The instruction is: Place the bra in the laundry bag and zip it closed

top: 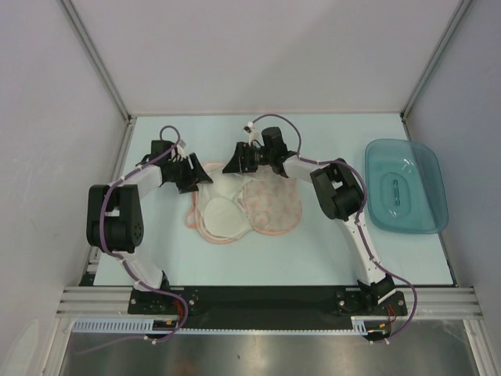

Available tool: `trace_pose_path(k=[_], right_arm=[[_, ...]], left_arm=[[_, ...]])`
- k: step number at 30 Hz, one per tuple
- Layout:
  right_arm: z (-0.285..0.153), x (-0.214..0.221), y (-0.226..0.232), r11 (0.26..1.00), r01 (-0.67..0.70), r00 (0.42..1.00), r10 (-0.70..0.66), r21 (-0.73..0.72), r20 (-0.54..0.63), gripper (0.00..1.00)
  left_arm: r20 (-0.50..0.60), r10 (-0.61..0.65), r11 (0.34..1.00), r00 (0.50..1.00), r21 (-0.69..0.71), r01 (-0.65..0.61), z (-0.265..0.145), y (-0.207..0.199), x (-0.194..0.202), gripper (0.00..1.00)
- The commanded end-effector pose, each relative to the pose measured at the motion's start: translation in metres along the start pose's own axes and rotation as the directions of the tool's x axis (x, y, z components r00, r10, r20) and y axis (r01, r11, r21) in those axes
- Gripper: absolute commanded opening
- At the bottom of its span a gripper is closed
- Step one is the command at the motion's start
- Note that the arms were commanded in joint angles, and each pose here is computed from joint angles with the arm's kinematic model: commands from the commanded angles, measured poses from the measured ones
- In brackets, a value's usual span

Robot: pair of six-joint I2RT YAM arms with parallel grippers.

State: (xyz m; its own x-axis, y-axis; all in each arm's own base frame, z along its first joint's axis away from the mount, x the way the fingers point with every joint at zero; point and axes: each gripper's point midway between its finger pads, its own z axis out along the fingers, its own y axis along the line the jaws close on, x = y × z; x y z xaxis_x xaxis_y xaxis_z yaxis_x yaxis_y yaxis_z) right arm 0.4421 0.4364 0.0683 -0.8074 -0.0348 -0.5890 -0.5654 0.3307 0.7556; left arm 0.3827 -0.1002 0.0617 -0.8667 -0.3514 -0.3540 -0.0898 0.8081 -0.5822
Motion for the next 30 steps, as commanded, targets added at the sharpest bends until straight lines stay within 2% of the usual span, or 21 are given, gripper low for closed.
trace_pose_path(k=[1,3,4,9,11,15,16,18,23,30], right_arm=[[0.003,-0.010,0.007,0.999,0.013,1.000,-0.013,-0.042,0.012,0.76],[0.004,-0.011,0.009,0.999,0.011,1.000,-0.011,-0.049,0.013,0.75],[0.004,-0.011,0.009,0.999,0.008,1.000,-0.007,-0.052,0.012,0.74],[0.007,-0.013,0.012,0.997,-0.001,1.000,0.002,-0.073,0.017,0.72],[0.007,-0.014,0.015,0.997,-0.001,1.000,0.002,-0.078,0.018,0.71],[0.008,-0.013,0.017,0.996,0.002,1.000,-0.001,-0.093,0.010,0.70],[0.007,-0.013,0.018,0.995,0.003,1.000,-0.002,-0.096,0.010,0.71],[0.005,-0.013,0.017,0.995,0.011,1.000,-0.011,-0.096,0.007,0.73],[-0.006,-0.018,0.016,0.995,0.043,0.999,-0.043,-0.090,0.003,0.79],[-0.023,-0.028,0.025,0.986,0.126,0.992,-0.126,-0.109,0.009,0.91]], left_arm=[[0.032,0.039,0.997,0.999,0.071,-0.041,0.000,-0.020,-0.024,0.66],[0.018,0.031,0.996,0.999,0.082,-0.032,0.004,-0.020,-0.024,0.64],[0.004,0.023,0.994,1.000,0.107,-0.023,0.006,-0.024,-0.022,0.58],[0.009,-0.004,0.980,1.000,0.199,0.003,0.009,-0.038,-0.023,0.46],[0.024,-0.009,0.983,1.000,0.186,0.005,0.008,-0.037,-0.026,0.37],[0.032,-0.009,0.982,0.999,0.189,0.003,0.005,-0.039,-0.027,0.29],[0.040,-0.006,0.982,0.999,0.188,-0.002,0.002,-0.041,-0.028,0.23],[0.049,-0.002,0.984,0.999,0.180,-0.007,0.000,-0.040,-0.027,0.20],[0.075,0.044,0.976,0.996,0.210,-0.059,-0.009,-0.047,-0.027,0.02],[0.098,0.101,0.956,0.990,0.267,-0.124,-0.022,-0.059,-0.022,0.00]])
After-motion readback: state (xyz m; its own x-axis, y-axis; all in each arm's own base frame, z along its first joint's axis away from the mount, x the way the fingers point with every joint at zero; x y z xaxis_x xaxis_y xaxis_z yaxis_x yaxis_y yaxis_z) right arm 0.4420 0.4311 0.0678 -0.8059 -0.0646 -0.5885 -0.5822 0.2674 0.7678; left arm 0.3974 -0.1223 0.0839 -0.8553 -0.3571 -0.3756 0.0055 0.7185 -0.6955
